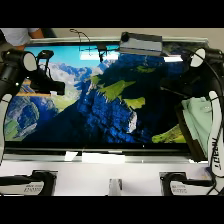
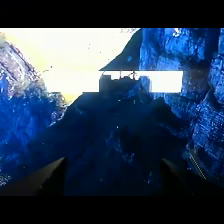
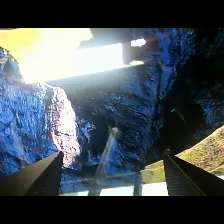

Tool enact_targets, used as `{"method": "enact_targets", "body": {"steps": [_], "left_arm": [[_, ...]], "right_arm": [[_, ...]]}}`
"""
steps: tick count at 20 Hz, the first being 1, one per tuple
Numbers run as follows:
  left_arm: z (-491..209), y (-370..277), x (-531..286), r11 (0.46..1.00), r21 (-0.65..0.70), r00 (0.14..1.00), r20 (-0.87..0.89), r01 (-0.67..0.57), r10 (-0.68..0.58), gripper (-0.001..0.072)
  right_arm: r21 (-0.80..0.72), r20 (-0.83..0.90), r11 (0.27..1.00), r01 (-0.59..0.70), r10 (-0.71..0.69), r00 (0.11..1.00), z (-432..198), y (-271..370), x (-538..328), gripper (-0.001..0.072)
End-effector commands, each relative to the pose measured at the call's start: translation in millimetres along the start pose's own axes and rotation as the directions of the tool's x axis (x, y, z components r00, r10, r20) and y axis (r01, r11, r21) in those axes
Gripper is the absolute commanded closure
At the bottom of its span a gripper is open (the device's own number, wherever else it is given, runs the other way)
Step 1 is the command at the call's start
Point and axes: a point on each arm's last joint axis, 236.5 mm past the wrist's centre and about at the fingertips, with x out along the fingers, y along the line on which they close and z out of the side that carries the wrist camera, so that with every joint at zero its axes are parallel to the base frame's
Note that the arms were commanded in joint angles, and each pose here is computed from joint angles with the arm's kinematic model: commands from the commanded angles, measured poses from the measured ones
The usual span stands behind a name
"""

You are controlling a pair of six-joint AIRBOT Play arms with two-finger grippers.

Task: Fold the shirts.

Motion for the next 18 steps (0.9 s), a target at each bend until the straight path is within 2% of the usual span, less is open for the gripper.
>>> {"method": "enact_targets", "body": {"steps": [1,18], "left_arm": [[-0.3,1.1,1.2,1.000,-0.002,1.000,-0.003,-0.005,0.005,-0.0009],[-0.6,0.4,6.5,1.000,-0.001,1.000,-0.016,-0.005,0.005,-0.0009]], "right_arm": [[-0.005,-0.022,1.000,0.001,-0.001,1.000,-4.9,4.1,2.9,0.0023],[-0.005,-0.022,1.000,0.002,-0.002,1.000,-4.8,4.0,2.7,0.0024]]}}
